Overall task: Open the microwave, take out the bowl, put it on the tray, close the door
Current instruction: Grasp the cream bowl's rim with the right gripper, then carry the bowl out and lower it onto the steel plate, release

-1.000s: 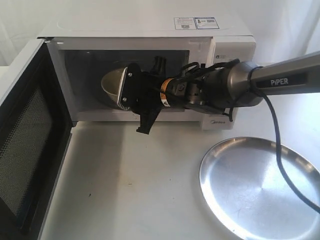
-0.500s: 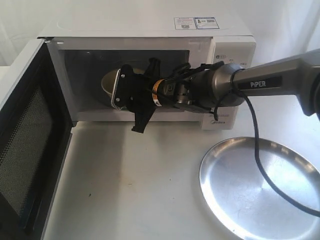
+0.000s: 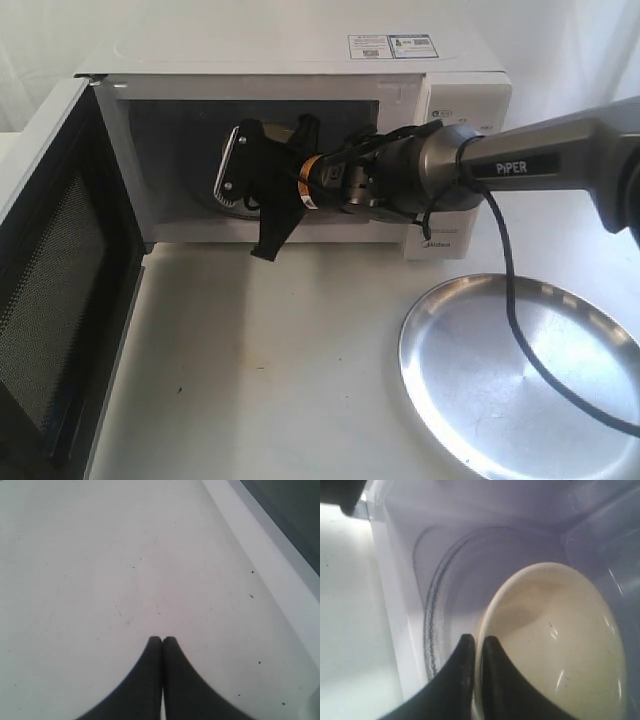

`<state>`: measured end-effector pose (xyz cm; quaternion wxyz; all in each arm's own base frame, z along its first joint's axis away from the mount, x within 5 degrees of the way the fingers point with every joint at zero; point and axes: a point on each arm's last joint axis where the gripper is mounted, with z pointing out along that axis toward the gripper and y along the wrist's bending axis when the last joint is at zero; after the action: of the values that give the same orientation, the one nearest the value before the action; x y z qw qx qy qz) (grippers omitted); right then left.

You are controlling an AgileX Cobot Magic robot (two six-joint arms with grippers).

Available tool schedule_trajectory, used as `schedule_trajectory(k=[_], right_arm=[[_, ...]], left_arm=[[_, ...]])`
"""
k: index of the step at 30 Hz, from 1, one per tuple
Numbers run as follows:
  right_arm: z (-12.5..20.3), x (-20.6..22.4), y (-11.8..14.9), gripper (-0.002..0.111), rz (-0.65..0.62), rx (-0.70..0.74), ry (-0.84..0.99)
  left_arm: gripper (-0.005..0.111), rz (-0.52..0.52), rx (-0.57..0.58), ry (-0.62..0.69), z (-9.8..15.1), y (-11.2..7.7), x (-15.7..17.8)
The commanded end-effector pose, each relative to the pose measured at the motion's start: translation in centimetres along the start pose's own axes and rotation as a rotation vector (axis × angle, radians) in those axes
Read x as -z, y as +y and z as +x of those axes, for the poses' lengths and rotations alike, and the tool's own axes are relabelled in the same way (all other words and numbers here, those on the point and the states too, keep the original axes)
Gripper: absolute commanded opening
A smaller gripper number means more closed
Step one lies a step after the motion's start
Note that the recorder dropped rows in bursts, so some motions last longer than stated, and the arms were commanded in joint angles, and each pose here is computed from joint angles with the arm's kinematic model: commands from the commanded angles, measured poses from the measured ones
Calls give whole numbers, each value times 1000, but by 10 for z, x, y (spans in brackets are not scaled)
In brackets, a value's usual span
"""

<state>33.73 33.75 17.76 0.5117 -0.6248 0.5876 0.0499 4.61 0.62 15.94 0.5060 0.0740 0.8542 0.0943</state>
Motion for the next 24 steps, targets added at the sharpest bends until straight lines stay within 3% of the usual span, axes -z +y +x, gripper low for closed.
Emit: schedule_trajectory(k=[1, 7, 10, 12, 15, 17, 24], right_arm=[[-22, 26, -8, 0, 13, -76, -110], [-46, 90, -5, 0, 28, -144, -121], [-45, 121, 6, 0, 56, -248, 27], [-35, 142, 17, 0, 82, -271, 174], [-13, 168, 29, 0, 126, -477, 356], [2, 180, 39, 0, 138, -540, 430], [44, 200, 77, 0, 120, -667, 544]], left_arm=[[0, 11, 2, 48, 6, -2, -1], [0, 11, 2, 48, 6, -2, -1], [0, 11, 2, 48, 6, -2, -1], [0, 11, 2, 48, 6, -2, -1], [0, 11, 2, 48, 6, -2, -1], [0, 11, 2, 48, 6, -2, -1], [0, 11, 2, 48, 6, -2, -1]])
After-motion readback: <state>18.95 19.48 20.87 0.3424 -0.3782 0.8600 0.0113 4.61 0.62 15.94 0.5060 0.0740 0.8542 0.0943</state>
